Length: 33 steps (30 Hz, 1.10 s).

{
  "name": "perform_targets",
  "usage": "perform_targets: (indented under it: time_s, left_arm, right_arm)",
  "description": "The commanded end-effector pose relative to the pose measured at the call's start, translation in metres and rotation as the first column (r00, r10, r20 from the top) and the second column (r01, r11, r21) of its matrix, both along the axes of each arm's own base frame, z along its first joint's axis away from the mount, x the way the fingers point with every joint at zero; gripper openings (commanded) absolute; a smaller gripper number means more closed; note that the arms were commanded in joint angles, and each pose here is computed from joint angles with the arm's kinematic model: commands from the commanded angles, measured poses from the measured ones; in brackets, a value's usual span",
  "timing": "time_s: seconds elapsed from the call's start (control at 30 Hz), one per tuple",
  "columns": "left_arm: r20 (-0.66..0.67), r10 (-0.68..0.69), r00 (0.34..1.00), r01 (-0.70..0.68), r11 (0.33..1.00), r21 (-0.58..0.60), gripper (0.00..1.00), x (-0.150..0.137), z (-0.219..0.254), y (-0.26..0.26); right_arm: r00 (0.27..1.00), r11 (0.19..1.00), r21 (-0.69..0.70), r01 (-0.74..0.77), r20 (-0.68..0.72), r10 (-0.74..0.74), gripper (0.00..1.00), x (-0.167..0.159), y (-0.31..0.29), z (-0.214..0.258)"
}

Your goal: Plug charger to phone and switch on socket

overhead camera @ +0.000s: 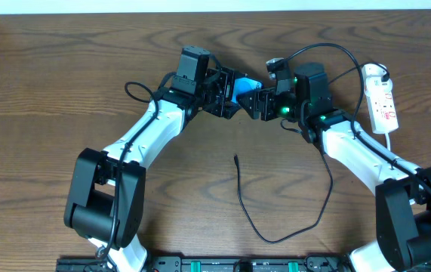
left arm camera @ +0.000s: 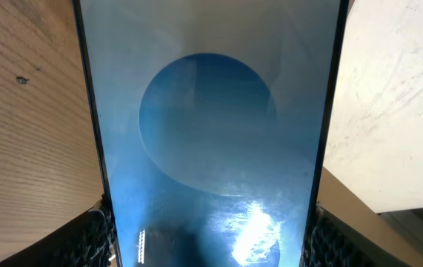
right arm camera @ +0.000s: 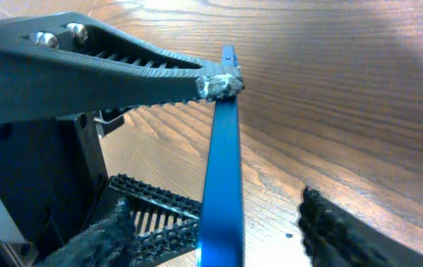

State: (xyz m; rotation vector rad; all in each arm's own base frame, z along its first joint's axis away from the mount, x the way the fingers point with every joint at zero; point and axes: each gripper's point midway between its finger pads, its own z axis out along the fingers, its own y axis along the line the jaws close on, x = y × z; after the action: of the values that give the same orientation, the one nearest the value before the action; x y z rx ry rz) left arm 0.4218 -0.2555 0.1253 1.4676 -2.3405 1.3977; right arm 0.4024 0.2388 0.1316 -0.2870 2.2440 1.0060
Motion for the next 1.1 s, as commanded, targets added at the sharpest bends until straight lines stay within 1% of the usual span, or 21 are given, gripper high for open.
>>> perform_targets:
  time_s: [0.0, 0.13, 0.2, 0.33, 0.4, 0.5, 0.53, 0.57, 0.67, 0.9, 0.93, 1.03, 1.07]
  left_arm:
    - [0.033, -0.011, 0.999, 0.012, 1.0, -0.029, 0.07, -0.0005, 0.0189, -0.0042]
    - [0.035, -0.012, 0.999, 0.013, 1.0, -0.028, 0.08, -0.0005, 0.0189, -0.0042]
    - [0.036, -0.013, 0.999, 0.014, 1.0, -0.028, 0.07, -0.0005, 0.0189, -0.0042]
    - [0.038, -0.015, 0.999, 0.016, 1.0, -0.026, 0.07, -0.0005, 0.0189, -0.0042]
    - [0.038, -0.015, 0.999, 0.016, 1.0, -0.027, 0.07, -0.0005, 0.0189, -0.0042]
    - [0.038, -0.015, 0.999, 0.016, 1.0, -0.026, 0.07, -0.0005, 0.0189, -0.0042]
    - [0.038, -0.015, 0.999, 0.016, 1.0, -0.026, 0.07, -0.0005, 0.0189, -0.0042]
    - [0.038, -0.015, 0.999, 0.016, 1.0, -0.026, 0.07, -0.0005, 0.0189, -0.0042]
    - [0.038, -0.015, 0.999, 0.016, 1.0, -0.026, 0.07, -0.0005, 0.0189, -0.0042]
    - [0.04, -0.017, 0.999, 0.018, 1.0, -0.025, 0.07, -0.0005, 0.0189, -0.0042]
    - [0.04, -0.017, 0.999, 0.018, 1.0, -0.025, 0.07, -0.0005, 0.0189, -0.0042]
    - [0.04, -0.017, 0.999, 0.018, 1.0, -0.025, 0.07, -0.0005, 0.0189, -0.0042]
    - [0.04, -0.017, 0.999, 0.018, 1.0, -0.025, 0.07, -0.0005, 0.0189, -0.0042]
  right_arm:
    - [1.0, 1.0, 0.008, 0.011, 0.003, -0.011, 0.63, 0.0029, 0.0024, 0.0046]
    - [1.0, 1.0, 0.008, 0.007, 0.005, -0.007, 0.56, 0.0022, 0.0041, 0.005]
    - [1.0, 1.0, 0.008, 0.006, 0.005, -0.006, 0.5, 0.0021, 0.0044, 0.005]
    - [1.0, 1.0, 0.009, 0.005, 0.006, -0.005, 0.47, 0.0019, 0.0047, 0.0051]
    - [1.0, 1.0, 0.009, 0.005, 0.005, -0.005, 0.42, 0.0017, 0.0049, 0.0051]
    - [1.0, 1.0, 0.008, 0.005, 0.006, -0.005, 0.41, 0.0018, 0.0048, 0.005]
    - [1.0, 1.0, 0.008, 0.005, 0.006, -0.005, 0.4, 0.0018, 0.0048, 0.005]
    - [1.0, 1.0, 0.008, 0.005, 0.005, -0.005, 0.36, 0.0018, 0.0048, 0.005]
    - [1.0, 1.0, 0.008, 0.004, 0.005, -0.004, 0.36, 0.0017, 0.0049, 0.005]
    - [1.0, 1.0, 0.005, -0.003, 0.011, 0.003, 0.32, 0.0009, 0.0061, 0.0051]
    - [1.0, 1.0, 0.005, -0.003, 0.011, 0.003, 0.31, 0.0009, 0.006, 0.005]
    - [1.0, 1.0, 0.005, -0.004, 0.01, 0.003, 0.23, 0.0007, 0.0063, 0.005]
    - [1.0, 1.0, 0.005, -0.004, 0.01, 0.003, 0.22, 0.0007, 0.0063, 0.005]
